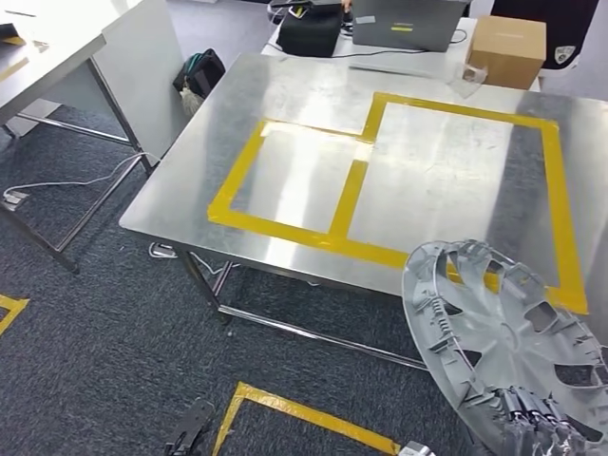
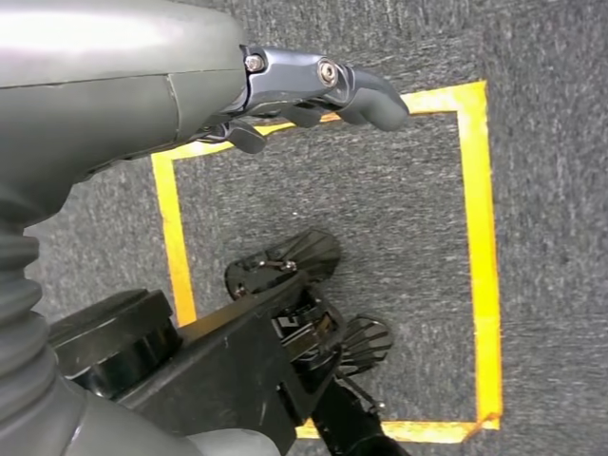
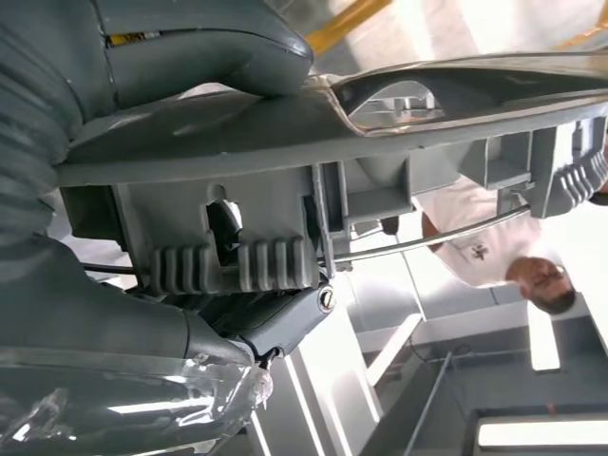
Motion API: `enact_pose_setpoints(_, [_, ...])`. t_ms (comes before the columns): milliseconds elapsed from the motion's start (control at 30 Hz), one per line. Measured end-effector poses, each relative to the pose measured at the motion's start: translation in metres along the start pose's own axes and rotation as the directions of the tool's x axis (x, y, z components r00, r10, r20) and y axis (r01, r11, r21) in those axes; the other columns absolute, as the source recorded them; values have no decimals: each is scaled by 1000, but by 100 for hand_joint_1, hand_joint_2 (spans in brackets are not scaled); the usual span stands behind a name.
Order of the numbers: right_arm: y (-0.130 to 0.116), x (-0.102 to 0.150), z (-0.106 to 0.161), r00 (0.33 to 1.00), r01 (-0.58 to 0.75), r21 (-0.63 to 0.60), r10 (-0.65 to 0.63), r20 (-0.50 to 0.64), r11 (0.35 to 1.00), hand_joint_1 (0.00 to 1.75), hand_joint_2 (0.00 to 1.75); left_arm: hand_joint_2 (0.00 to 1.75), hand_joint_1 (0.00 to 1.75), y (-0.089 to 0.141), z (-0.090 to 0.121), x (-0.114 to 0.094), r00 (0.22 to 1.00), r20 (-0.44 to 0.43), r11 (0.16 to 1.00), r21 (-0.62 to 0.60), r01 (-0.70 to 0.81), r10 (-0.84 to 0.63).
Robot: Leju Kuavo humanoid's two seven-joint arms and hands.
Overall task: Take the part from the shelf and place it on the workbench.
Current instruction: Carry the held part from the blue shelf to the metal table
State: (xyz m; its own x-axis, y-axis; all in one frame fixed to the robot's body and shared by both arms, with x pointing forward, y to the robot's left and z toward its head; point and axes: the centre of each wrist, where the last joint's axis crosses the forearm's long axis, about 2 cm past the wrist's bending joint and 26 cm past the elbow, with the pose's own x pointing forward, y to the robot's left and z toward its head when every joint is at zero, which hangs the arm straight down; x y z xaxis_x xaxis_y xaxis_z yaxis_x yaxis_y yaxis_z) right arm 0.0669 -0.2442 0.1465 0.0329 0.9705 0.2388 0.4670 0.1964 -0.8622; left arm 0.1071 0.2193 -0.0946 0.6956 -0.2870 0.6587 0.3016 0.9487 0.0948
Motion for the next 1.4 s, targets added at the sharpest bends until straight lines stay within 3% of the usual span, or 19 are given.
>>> enact_pose_setpoints(1400, [-3, -10, 1, 997, -45, 11, 44, 60, 999, 175, 175, 175, 0, 0, 0, 0, 1000, 1, 1000, 0, -1, 1])
